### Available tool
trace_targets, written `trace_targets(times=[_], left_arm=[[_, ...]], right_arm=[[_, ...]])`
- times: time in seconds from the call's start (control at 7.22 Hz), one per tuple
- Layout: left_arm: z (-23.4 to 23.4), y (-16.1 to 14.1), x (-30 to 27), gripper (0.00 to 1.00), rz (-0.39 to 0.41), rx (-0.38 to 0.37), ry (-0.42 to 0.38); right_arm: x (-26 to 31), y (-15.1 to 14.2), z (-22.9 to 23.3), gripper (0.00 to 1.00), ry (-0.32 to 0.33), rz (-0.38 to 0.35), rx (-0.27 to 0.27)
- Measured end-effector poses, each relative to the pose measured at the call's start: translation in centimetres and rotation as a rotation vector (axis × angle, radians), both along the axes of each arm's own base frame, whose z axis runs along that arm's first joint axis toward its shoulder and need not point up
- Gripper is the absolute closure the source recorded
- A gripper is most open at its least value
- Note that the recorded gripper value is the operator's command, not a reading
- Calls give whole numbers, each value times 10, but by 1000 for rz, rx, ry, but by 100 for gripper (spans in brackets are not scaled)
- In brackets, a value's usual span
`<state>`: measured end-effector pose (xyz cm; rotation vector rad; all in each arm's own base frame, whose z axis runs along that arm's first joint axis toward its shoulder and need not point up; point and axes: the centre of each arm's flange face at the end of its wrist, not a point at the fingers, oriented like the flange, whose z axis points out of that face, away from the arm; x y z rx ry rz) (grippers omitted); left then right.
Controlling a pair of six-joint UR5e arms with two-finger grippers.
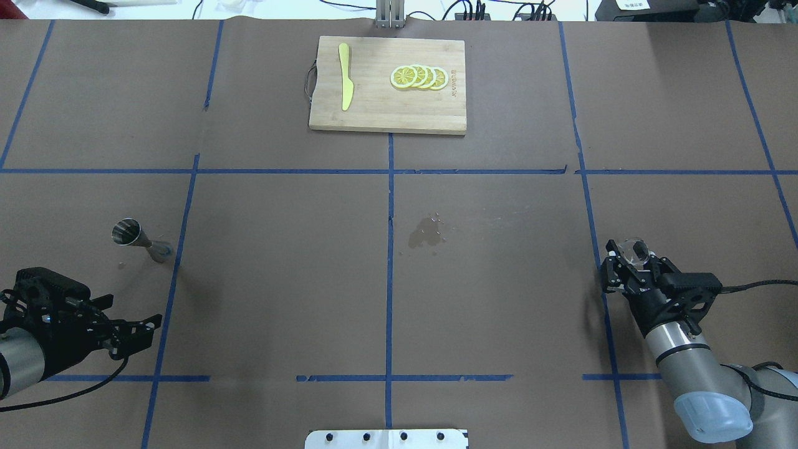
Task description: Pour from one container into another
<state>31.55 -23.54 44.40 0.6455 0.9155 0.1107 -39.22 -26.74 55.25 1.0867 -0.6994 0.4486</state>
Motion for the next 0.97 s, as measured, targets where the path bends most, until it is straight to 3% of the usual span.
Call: trace_targets(times=[0.28, 0.55, 0.97], left_arm=[[-1, 0, -1, 0, 1, -1, 2], [-1, -1, -1, 0, 0, -1, 3], [-2, -1, -1, 0, -1, -1, 4]], right_arm=[[-2, 2, 5, 51, 14, -5, 0], [-2, 2, 7, 0, 19, -8, -1], [-2, 2, 6, 0, 18, -8, 0]])
